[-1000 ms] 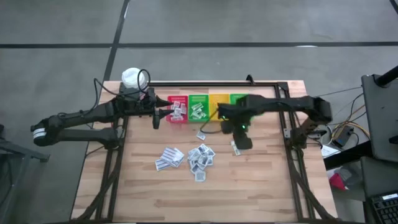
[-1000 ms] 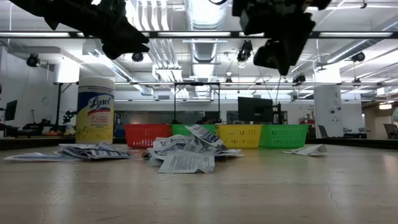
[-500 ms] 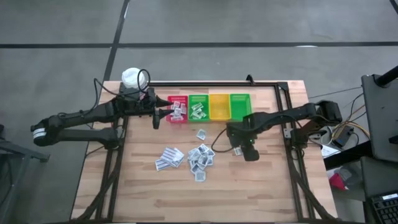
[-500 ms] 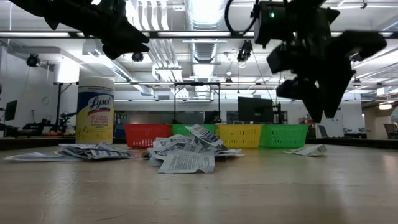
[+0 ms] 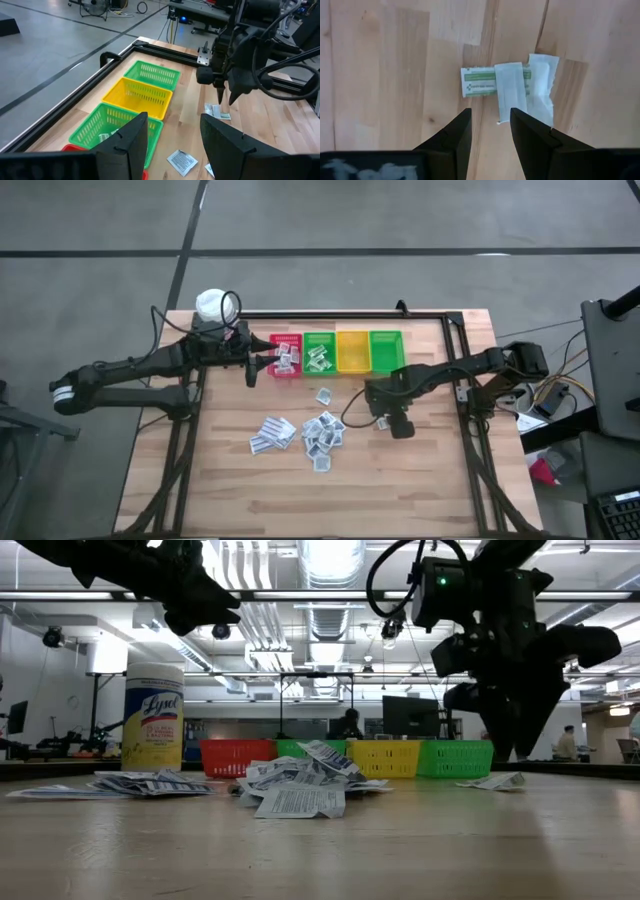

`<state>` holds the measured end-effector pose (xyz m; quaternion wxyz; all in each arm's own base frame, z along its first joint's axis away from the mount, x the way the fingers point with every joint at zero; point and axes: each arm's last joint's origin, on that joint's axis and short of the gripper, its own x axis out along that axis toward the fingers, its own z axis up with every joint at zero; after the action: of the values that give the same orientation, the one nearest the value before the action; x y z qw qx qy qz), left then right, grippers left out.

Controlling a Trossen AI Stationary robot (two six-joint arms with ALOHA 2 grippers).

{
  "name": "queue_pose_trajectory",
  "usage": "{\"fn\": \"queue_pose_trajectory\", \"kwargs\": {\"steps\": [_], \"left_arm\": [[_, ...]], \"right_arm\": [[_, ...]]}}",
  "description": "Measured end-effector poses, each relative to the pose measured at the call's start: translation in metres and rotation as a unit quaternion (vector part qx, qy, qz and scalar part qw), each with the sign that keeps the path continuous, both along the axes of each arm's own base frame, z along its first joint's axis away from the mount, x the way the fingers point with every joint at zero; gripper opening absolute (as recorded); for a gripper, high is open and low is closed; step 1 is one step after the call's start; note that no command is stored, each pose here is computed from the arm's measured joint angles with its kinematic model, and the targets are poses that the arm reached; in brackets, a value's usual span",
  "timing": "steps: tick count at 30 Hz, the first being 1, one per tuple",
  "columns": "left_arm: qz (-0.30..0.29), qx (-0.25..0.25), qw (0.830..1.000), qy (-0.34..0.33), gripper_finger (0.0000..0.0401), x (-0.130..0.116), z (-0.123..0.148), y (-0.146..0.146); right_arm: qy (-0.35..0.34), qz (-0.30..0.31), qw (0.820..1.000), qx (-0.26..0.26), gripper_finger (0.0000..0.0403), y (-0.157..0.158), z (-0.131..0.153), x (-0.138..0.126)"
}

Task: Pick & Place First Aid Supplies
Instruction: Put the green bandage into the left green bin

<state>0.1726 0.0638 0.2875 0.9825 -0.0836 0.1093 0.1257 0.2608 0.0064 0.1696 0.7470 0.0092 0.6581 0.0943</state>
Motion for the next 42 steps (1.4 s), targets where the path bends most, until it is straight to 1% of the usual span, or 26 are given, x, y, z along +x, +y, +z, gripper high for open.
{"fn": "queue_pose_trajectory", "kwargs": {"steps": [4, 8, 12, 15, 25, 29, 35, 42], "left_arm": [[0.0, -0.001, 1.0, 0.0, 0.0175, 0.0, 0.0, 0.0], [0.001, -0.003, 1.0, -0.001, 0.0175, 0.0, 0.0, 0.0], [0.001, -0.004, 1.0, -0.001, 0.0175, 0.0, 0.0, 0.0], [0.002, -0.008, 1.0, -0.002, 0.0175, 0.0, 0.0, 0.0], [0.003, -0.011, 1.0, -0.003, 0.0175, 0.0, 0.0, 0.0], [0.003, -0.011, 1.0, -0.003, 0.0175, 0.0, 0.0, 0.0], [0.003, -0.011, 1.0, -0.003, 0.0174, 0.0, 0.0, 0.0], [0.003, -0.011, 1.0, -0.002, 0.0175, 0.0, 0.0, 0.0]], "right_arm": [[-0.001, 0.004, 1.0, 0.0, 0.0132, 0.0, -0.004, -0.002], [-0.02, 0.004, 1.0, 0.0, 0.0132, 0.0, -0.009, -0.001], [-0.022, -0.001, 0.999, -0.029, 0.0132, -0.001, -0.011, -0.001], [-0.023, 0.008, 0.999, -0.035, 0.0132, -0.002, -0.012, -0.001], [-0.02, 0.015, 0.999, -0.035, 0.0132, -0.001, -0.014, -0.003], [-0.02, 0.017, 1.0, -0.013, 0.0132, 0.0, -0.014, -0.003], [-0.018, 0.017, 1.0, -0.014, 0.0132, 0.0, -0.016, -0.002], [0.009, 0.019, 1.0, -0.013, 0.0132, 0.0, -0.033, 0.003]]}}
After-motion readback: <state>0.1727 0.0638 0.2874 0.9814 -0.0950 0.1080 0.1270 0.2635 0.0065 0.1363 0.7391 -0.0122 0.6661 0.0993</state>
